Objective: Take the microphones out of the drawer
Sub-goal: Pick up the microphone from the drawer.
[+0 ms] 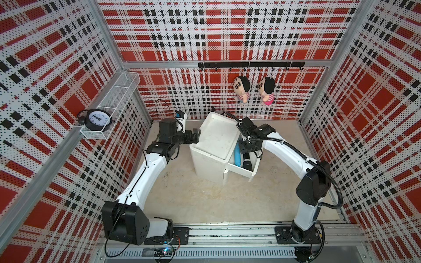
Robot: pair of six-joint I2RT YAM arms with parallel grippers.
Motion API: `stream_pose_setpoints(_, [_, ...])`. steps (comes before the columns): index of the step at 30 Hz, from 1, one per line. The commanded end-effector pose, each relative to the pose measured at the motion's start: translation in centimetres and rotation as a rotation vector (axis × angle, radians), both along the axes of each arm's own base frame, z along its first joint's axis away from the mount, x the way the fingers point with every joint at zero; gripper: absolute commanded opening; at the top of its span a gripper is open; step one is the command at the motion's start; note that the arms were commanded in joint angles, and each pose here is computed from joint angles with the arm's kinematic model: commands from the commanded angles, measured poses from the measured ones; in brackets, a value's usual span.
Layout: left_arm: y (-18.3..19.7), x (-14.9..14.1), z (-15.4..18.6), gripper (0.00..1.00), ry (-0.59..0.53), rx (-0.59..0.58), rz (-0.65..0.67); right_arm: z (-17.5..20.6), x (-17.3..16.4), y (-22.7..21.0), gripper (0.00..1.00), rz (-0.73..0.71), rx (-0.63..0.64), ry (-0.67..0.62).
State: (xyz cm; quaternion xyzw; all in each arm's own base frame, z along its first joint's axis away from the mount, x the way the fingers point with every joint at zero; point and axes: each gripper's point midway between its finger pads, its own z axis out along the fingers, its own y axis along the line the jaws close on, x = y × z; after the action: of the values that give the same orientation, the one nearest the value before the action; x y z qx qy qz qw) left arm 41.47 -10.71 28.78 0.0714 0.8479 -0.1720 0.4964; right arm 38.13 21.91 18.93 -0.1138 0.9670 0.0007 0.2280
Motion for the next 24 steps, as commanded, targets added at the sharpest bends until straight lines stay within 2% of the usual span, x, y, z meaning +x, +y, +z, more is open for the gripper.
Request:
stream_pose_setpoints(1, [0.5,-0.3,0.9,0.98,-0.020,-0.010,0.012,-0.7,0.0,-1.0,0.51,-0.020,-0.044,-0.002])
stream_pose_setpoints(12, [0.6,-0.4,0.9,0.98,-0.021,-0.010,0.014,-0.5,0.5,0.7,0.28,-0.016,0.051,-0.010])
stream_pose_setpoints(21, [0.3,-0.2,0.7,0.98,-0.016,-0.018,0.005,2.4,0.9,0.7,0.03,-0.075,0.150,-0.124])
stream_pose_setpoints(24, [0.3,-0.2,0.7,0.98,-0.014,-0.018,0.003,3.6,1.1,0.7,0.00,-0.085,0.173,-0.158])
